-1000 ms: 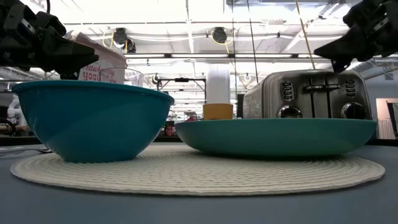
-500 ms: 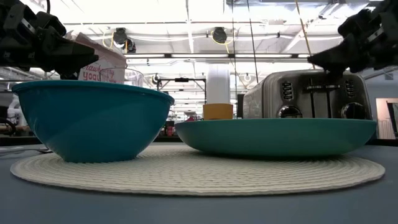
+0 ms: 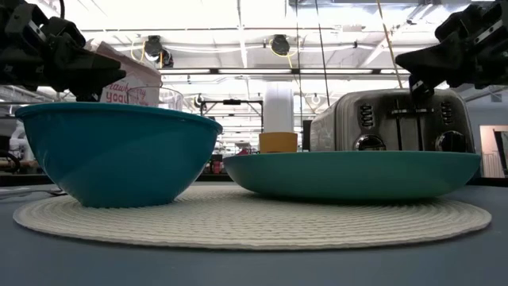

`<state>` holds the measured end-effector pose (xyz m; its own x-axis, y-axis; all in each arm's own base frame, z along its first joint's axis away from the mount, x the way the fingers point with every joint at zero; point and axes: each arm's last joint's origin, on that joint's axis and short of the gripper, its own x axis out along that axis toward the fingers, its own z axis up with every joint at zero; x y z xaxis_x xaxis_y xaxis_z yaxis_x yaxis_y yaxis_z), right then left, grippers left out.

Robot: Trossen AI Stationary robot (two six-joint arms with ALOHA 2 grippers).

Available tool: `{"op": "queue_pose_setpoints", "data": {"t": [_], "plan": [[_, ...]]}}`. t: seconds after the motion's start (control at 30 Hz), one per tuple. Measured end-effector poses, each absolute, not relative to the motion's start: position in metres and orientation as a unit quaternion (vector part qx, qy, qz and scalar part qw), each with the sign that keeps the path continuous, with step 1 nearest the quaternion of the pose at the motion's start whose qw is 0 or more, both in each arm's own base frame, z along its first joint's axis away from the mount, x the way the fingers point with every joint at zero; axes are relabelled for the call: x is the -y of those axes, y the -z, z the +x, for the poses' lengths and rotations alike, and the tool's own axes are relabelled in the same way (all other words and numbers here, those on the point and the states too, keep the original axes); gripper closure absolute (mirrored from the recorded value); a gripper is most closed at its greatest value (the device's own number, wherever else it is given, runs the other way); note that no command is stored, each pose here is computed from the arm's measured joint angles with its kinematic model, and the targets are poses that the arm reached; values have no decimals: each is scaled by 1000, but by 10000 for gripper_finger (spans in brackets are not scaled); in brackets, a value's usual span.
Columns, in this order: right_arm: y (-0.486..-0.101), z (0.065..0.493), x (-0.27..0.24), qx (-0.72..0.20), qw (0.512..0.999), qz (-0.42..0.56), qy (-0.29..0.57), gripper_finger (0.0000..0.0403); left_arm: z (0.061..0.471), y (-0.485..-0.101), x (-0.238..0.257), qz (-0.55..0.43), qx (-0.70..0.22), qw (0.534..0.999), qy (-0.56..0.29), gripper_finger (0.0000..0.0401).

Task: Arrange a breakfast setting
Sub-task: Return to Home Position

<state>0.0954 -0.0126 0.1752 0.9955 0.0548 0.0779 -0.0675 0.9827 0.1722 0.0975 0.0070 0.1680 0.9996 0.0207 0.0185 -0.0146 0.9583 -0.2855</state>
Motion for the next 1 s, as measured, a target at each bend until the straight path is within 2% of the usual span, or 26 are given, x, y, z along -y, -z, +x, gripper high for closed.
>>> {"op": "queue_pose_setpoints", "data": {"t": [0.57,1.0], "plan": [[-168,103,-6,-6,992,129,-15,403,98,-168,-7,-145,11,989,-9,302],[-167,103,-8,-7,1000,-5,17,403,98,-168,-7,-145,10,989,-9,302]]}}
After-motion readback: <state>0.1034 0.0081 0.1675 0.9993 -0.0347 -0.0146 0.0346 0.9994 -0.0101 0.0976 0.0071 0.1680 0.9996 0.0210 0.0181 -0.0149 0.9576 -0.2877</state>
